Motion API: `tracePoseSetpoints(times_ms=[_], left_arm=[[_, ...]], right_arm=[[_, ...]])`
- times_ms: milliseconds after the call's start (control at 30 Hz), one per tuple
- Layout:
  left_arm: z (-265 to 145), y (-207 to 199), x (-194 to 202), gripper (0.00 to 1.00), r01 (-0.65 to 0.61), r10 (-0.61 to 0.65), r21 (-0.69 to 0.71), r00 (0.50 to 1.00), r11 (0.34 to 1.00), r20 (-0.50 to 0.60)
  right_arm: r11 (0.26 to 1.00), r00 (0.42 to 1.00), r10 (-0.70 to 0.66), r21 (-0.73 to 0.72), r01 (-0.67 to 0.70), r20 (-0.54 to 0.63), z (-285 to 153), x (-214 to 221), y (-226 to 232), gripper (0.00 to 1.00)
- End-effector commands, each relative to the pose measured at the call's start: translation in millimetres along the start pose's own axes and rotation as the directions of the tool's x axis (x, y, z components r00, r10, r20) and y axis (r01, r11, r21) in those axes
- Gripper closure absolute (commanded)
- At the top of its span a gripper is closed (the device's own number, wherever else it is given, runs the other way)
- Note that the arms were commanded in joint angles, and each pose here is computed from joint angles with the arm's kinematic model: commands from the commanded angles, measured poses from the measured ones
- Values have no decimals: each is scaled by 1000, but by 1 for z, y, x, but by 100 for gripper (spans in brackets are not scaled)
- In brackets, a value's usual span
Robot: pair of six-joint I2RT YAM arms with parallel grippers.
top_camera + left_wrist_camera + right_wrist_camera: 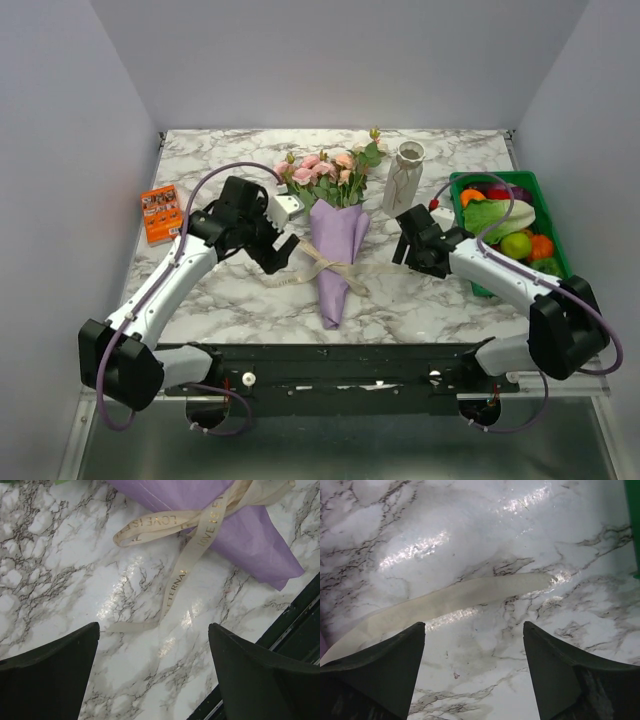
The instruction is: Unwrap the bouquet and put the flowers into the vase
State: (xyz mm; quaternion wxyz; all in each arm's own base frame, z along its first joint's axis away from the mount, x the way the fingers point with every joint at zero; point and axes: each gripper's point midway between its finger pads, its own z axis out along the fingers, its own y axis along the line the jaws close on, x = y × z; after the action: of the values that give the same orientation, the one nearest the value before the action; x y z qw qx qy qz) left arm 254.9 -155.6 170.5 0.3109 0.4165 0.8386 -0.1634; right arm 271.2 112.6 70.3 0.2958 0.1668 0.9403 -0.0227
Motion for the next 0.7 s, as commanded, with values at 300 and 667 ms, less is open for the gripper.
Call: tracePoseSetpoints(times_ms=[300,667], left_arm=[[74,-16,22,1,-160,168,70,980,985,-112],[116,-21,25,1,-209,224,126,967,970,-119]], right_arm=[[984,990,137,109,-140,32,18,4,-10,13],[978,980,184,89,-191,79,29,-1,-4,14]])
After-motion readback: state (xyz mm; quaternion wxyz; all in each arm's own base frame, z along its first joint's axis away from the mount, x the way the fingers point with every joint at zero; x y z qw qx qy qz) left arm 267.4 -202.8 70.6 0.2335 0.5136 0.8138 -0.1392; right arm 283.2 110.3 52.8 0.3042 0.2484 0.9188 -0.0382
